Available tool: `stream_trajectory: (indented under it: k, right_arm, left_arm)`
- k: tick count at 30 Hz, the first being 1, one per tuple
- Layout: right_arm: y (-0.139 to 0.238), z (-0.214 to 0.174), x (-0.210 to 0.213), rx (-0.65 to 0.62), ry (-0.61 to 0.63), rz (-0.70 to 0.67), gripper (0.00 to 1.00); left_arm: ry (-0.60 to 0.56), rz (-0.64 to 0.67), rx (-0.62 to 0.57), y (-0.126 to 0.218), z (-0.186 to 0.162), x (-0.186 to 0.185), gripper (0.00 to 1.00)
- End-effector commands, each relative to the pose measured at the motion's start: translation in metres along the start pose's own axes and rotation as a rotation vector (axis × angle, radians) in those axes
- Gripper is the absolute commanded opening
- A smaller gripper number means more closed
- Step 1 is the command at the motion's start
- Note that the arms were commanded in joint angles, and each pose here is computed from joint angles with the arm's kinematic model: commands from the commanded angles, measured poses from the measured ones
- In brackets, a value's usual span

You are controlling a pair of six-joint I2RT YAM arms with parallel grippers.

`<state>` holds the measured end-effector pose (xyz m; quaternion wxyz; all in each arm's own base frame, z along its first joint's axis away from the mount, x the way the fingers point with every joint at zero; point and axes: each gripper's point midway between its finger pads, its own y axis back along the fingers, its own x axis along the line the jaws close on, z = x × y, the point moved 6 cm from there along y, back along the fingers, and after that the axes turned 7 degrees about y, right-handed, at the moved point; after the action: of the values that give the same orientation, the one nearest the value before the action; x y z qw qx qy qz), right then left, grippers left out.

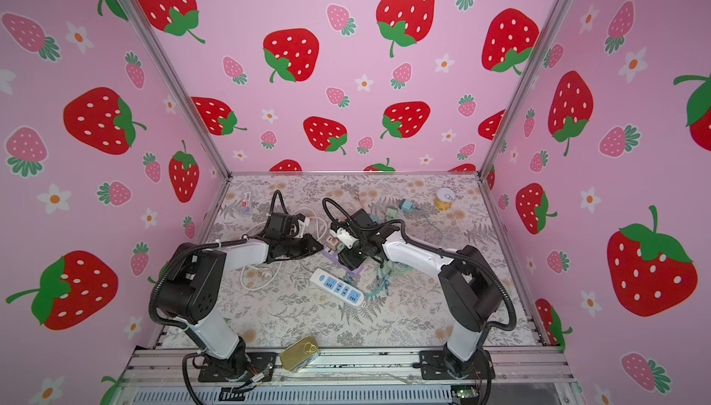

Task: Insert the plug
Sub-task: 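Open the right gripper and lift it off the plugged mint-green charger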

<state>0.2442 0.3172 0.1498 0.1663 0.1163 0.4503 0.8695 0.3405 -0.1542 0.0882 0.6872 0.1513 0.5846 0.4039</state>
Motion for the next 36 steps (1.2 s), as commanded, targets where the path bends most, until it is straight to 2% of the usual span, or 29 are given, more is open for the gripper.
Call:
stream_trajectory:
  k: [1, 6, 11, 16, 21, 25, 29, 36]
  right_arm:
    - [0.008, -0.007, 0.009, 0.011, -0.018, 0.046, 0.65]
    - [0.005, -0.021, 0.019, 0.04, -0.007, 0.124, 0.72]
    - [0.009, -0.024, 0.032, 0.016, 0.038, 0.222, 0.78]
    - [0.021, -0.017, 0.046, -0.052, 0.093, 0.341, 0.78]
    - [0.053, -0.003, 0.067, -0.199, 0.186, 0.488, 0.76]
    - [0.08, 0.011, 0.07, -0.316, 0.239, 0.453, 0.76]
    - [0.104, 0.028, 0.061, -0.418, 0.25, 0.331, 0.75]
    - [0.132, 0.046, 0.018, -0.527, 0.12, 0.08, 0.74]
  left_arm:
    - [0.003, -0.019, -0.002, 0.007, 0.003, -0.005, 0.2]
    - [-0.004, -0.028, -0.007, 0.012, 0.006, -0.009, 0.2]
    - [-0.004, -0.031, -0.007, 0.016, 0.006, -0.01, 0.2]
    - [-0.005, -0.037, -0.009, 0.019, 0.007, -0.012, 0.21]
    - [-0.009, -0.035, -0.016, 0.024, 0.008, -0.012, 0.22]
    - [-0.012, -0.033, -0.021, 0.028, 0.008, -0.013, 0.24]
    - [-0.011, -0.033, -0.028, 0.031, 0.007, -0.012, 0.25]
    - [-0.025, -0.028, -0.051, 0.042, 0.004, -0.014, 0.33]
